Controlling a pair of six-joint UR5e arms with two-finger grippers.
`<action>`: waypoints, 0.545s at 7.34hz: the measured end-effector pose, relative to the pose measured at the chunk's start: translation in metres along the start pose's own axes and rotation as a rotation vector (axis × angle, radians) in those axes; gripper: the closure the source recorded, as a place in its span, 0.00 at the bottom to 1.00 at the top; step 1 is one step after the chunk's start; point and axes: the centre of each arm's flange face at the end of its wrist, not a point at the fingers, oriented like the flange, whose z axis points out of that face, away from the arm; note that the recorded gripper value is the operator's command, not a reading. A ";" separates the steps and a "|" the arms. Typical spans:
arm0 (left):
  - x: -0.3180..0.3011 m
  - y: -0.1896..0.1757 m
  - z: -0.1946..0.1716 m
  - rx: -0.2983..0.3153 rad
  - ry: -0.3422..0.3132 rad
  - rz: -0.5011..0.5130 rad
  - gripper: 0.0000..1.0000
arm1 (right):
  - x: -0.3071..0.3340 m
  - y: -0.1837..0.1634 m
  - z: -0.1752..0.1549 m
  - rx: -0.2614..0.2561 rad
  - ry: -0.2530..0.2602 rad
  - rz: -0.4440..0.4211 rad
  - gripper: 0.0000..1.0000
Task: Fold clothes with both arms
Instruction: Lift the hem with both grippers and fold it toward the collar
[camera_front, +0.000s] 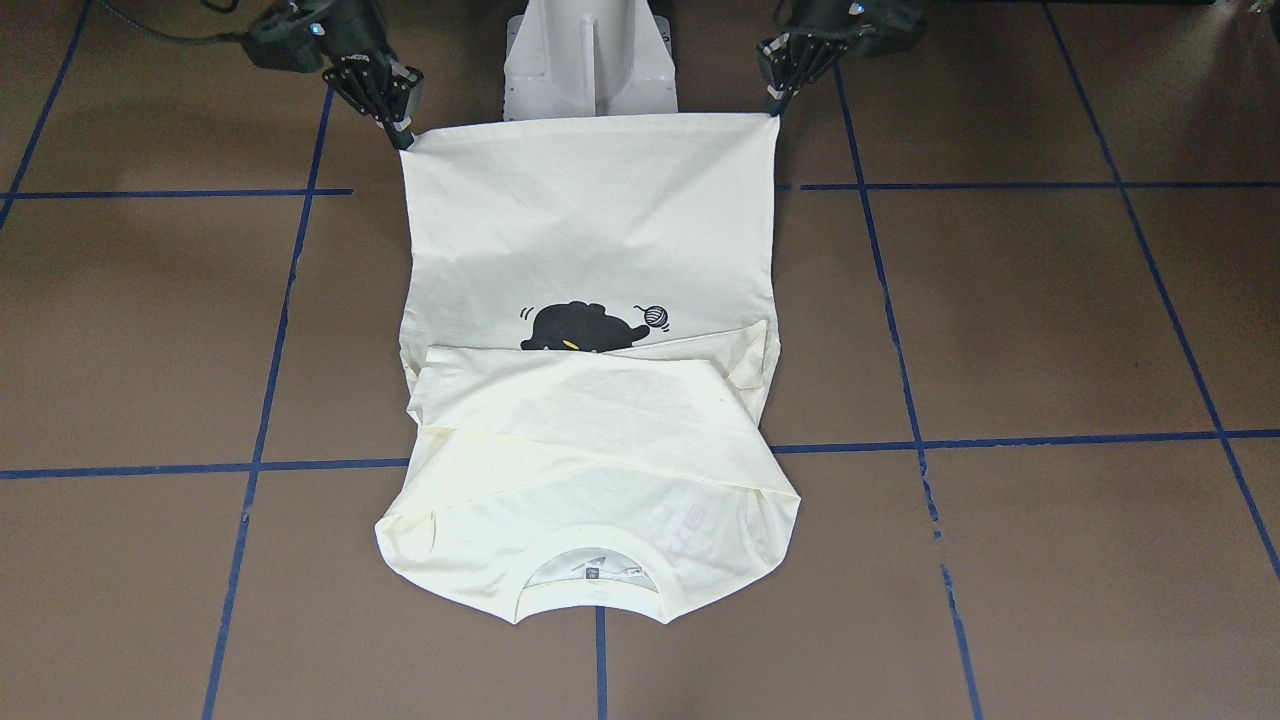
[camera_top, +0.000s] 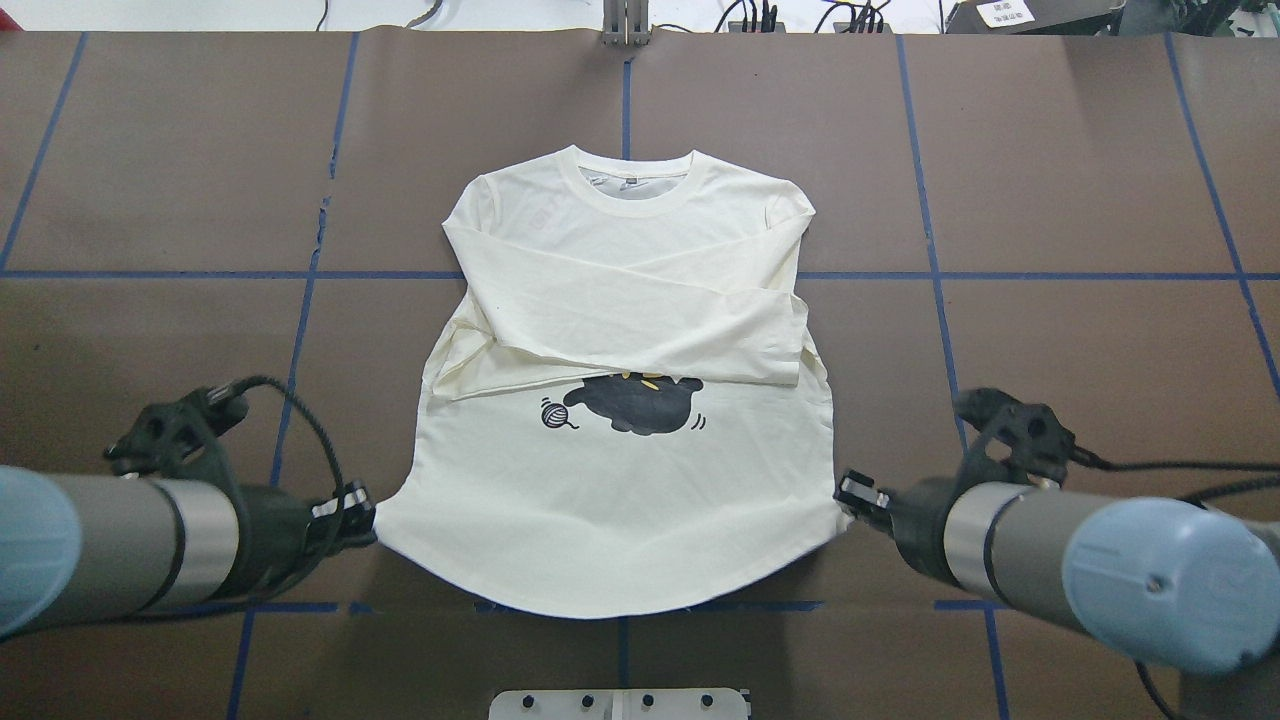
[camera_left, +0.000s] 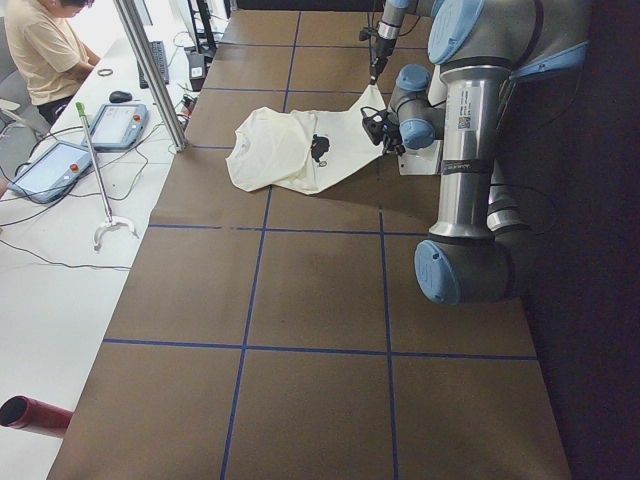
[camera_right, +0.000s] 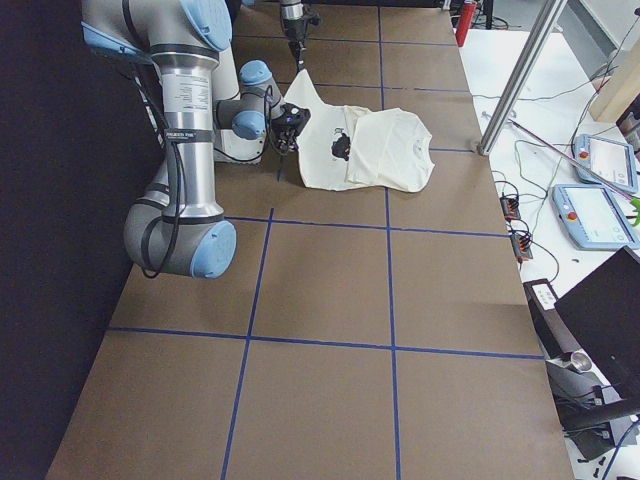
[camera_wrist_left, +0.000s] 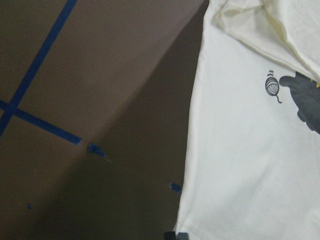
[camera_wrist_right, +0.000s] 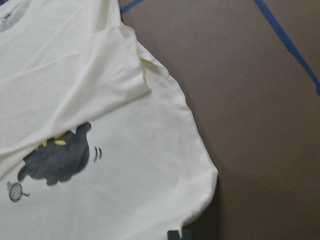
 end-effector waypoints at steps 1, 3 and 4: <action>0.034 -0.046 0.030 0.077 -0.002 0.010 1.00 | -0.032 -0.041 0.023 0.018 0.003 -0.002 1.00; 0.082 -0.147 0.060 0.183 -0.024 0.123 1.00 | -0.078 -0.137 0.069 0.062 0.053 -0.019 1.00; 0.098 -0.187 0.068 0.222 -0.010 0.156 1.00 | -0.093 -0.181 0.096 0.095 0.098 -0.035 1.00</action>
